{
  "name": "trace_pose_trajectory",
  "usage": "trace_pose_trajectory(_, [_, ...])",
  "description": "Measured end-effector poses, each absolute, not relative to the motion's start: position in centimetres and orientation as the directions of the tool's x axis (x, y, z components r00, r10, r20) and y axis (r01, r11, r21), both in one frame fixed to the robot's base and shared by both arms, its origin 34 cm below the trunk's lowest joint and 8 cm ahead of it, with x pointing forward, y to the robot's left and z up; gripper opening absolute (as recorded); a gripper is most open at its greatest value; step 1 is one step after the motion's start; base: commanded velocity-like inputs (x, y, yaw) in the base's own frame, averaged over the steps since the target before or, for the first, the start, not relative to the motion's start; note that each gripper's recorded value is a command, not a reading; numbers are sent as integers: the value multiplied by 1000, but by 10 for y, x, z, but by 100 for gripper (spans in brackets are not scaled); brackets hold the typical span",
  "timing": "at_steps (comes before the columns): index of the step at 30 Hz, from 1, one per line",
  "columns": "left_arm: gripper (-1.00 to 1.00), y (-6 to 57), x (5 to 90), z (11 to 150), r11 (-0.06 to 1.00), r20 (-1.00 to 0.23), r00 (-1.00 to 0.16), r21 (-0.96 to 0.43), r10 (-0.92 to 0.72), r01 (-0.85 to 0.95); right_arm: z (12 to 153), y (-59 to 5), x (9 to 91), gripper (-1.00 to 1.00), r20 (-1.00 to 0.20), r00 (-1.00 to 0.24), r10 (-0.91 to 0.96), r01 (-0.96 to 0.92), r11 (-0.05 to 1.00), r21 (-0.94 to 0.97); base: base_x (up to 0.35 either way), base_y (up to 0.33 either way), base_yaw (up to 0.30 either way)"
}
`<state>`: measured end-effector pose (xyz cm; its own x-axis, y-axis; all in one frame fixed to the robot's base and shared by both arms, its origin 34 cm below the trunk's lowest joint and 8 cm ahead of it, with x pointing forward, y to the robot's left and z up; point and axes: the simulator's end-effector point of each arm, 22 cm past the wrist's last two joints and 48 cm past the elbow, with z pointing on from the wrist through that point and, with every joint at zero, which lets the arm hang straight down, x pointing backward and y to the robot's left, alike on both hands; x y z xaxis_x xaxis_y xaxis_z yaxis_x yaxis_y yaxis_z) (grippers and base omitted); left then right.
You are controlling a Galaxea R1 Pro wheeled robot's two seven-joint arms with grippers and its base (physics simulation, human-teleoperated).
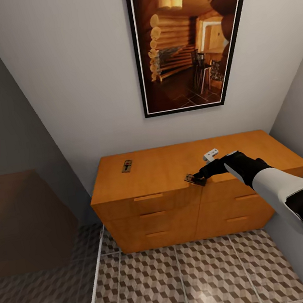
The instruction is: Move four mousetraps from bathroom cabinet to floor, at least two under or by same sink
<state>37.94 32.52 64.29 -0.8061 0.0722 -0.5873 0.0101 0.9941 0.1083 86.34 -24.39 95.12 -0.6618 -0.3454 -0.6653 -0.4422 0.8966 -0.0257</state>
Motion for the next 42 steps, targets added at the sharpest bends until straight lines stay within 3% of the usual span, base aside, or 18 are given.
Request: trace_pose_trajectory(42, [100, 325, 379, 643, 994, -587, -806, 108, 72, 10, 951, -244, 863, 100, -665, -662, -346, -443, 896, -25, 0, 33, 0])
